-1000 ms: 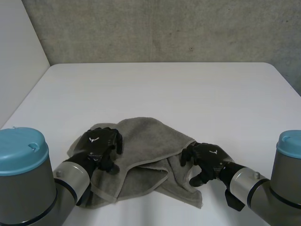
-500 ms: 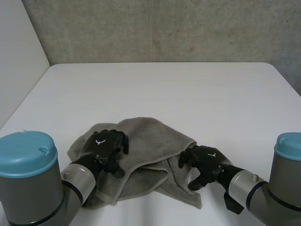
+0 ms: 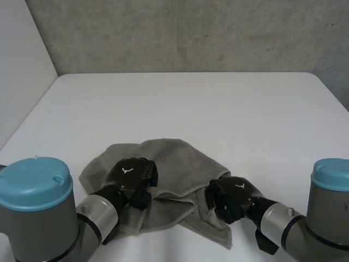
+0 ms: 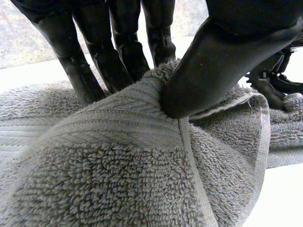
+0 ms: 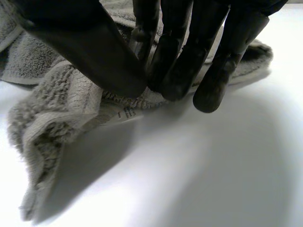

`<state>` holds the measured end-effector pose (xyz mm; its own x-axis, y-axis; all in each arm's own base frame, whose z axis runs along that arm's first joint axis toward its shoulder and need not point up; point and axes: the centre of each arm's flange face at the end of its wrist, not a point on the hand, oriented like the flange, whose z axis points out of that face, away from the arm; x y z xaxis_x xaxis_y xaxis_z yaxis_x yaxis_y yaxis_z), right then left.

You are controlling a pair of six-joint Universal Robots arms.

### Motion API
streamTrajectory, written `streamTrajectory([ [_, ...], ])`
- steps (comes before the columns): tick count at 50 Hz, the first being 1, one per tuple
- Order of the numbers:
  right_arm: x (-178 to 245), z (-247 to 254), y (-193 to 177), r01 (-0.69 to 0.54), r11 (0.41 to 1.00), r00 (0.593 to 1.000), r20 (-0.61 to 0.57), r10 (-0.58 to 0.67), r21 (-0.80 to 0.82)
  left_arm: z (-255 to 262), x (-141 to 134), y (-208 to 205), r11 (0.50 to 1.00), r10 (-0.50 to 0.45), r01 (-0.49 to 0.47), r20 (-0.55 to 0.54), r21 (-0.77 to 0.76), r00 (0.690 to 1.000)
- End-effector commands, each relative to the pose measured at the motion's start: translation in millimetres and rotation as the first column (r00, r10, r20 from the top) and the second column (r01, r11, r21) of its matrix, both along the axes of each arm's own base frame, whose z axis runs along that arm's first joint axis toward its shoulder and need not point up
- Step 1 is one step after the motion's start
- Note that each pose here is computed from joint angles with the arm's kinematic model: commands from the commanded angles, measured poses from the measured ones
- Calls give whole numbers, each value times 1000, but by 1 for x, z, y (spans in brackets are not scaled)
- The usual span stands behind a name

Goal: Fold the towel.

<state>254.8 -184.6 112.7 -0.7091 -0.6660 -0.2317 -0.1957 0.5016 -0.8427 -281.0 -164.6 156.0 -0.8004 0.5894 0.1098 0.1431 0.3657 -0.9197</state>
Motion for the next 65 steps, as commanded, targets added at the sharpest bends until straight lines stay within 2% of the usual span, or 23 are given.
streamTrajectory([
  [1,2,2,0,-13,1000,1000,-3,13,-18,2,0,-7,1000,14,-14,-4,-10,1000],
  [6,7,14,-11,-15,997,1000,12,15,-72,15,-1,-25,998,39,-40,-25,-58,999],
  [10,14,37,-35,-23,987,1000,2,24,-160,42,5,-67,983,115,-124,-78,-137,990],
  [17,28,99,-81,-62,912,998,-52,45,-404,103,-9,-119,945,73,-132,-198,-301,977],
  [19,36,141,-108,-39,836,999,-52,13,-548,147,-18,-142,898,42,-156,-272,-411,961],
  [20,36,141,-108,-39,835,999,-52,12,-549,147,-18,-142,898,42,-156,-272,-412,961],
  [21,37,168,-120,-7,781,999,-37,-20,-624,172,-19,-152,864,31,-182,-312,-469,950],
  [22,37,168,-120,-7,781,999,-37,-20,-625,201,-18,-158,825,13,-208,-349,-526,937],
  [23,37,197,-129,38,723,998,-7,-59,-689,201,-18,-158,824,13,-208,-350,-527,937],
  [24,37,227,-134,79,660,996,34,-80,-747,229,-17,-160,783,-9,-234,-387,-577,922],
  [25,37,227,-134,79,659,996,34,-81,-748,229,-17,-160,782,-9,-234,-387,-577,922],
  [27,35,284,-134,141,538,990,115,-81,-831,280,-13,-154,709,-73,-281,-464,-647,883],
  [28,35,285,-134,141,537,990,115,-81,-832,280,-13,-154,708,-74,-282,-464,-647,883],
  [30,33,329,-123,172,452,984,170,-46,-875,311,-8,-146,677,-132,-313,-528,-666,839],
  [32,31,342,-118,179,436,982,184,-31,-882,320,-6,-142,673,-153,-321,-550,-666,821],
  [35,32,350,-110,151,458,985,173,7,-876,332,5,-135,673,-163,-339,-579,-658,799],
  [39,37,331,-106,62,533,992,108,57,-844,318,19,-144,703,-108,-346,-574,-622,812],
  [43,43,272,-99,-105,673,991,-24,128,-732,252,37,-157,797,29,-331,-515,-506,857],
  [44,43,271,-99,-106,673,991,-25,128,-732,252,37,-157,797,30,-331,-514,-505,857],
  [46,41,227,-92,-204,726,979,-126,162,-657,198,43,-160,872,60,-266,-449,-412,892],
  [51,23,158,-86,-296,787,948,-266,174,-541,120,58,-158,952,46,-153,-373,-263,927],
  [57,2,78,-61,-382,831,894,-388,222,-404,36,67,-139,994,-32,-4,-325,-107,945],
  [65,-12,39,-36,-413,841,866,-435,245,-350,7,83,-130,995,-49,27,-246,-92,968],
])
